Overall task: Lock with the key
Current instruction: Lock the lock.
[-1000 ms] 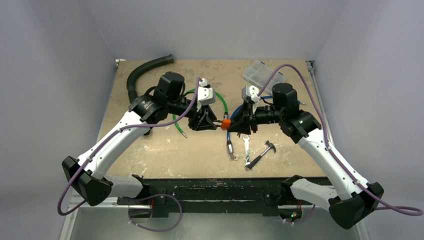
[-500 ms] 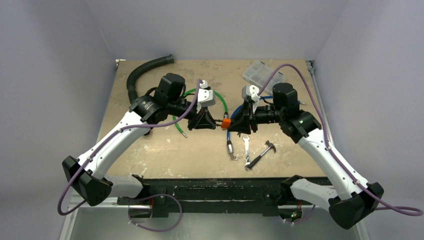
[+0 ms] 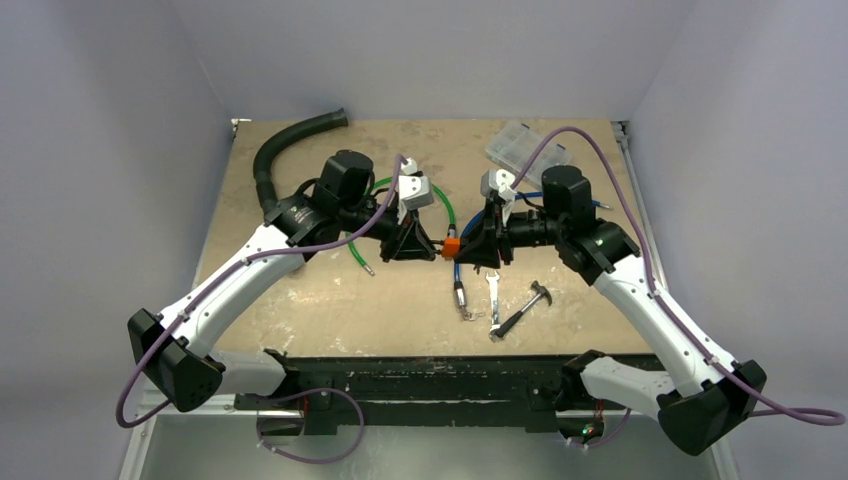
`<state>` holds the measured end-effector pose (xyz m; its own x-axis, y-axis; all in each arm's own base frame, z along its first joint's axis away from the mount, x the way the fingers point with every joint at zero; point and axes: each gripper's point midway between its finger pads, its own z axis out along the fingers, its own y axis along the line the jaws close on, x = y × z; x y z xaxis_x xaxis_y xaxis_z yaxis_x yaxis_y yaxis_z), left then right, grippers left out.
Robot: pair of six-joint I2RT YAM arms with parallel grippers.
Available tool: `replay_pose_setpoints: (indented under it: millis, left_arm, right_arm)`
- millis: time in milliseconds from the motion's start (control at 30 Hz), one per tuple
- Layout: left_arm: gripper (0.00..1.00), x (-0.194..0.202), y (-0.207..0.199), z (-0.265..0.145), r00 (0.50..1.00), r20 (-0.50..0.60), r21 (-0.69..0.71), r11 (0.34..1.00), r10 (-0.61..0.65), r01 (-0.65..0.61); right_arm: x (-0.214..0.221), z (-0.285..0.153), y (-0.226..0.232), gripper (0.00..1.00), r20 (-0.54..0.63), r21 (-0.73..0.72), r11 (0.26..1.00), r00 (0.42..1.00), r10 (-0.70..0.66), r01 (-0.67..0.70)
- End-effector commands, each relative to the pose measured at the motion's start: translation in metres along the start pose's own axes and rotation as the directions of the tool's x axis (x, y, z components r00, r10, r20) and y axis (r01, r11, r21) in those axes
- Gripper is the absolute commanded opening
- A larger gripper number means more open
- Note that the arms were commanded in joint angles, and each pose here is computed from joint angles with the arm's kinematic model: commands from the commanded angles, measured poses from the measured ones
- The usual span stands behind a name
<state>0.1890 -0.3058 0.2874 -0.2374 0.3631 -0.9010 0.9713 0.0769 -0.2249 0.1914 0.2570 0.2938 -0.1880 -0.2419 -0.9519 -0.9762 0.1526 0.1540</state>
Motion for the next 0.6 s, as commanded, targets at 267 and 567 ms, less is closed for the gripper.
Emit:
replay_pose_setpoints:
  millis: [267, 567]
  left_arm:
    - [0.0, -0.028, -0.009, 0.025, 0.994, 0.108, 0.064, 0.997, 0.029, -0.036]
    - [0.0, -0.028, -0.015, 0.037, 0.993, 0.111, 0.095, 0.995, 0.032, -0.043]
  right_arm:
    - [-0.042, 0.014, 0.012, 0.0, 0.124, -0.067, 0.993, 0.988, -0.089, 0.098]
    - [-0.049, 0.019, 0.014, 0.0, 0.149, -0.086, 0.991, 0.985, -0.089, 0.102]
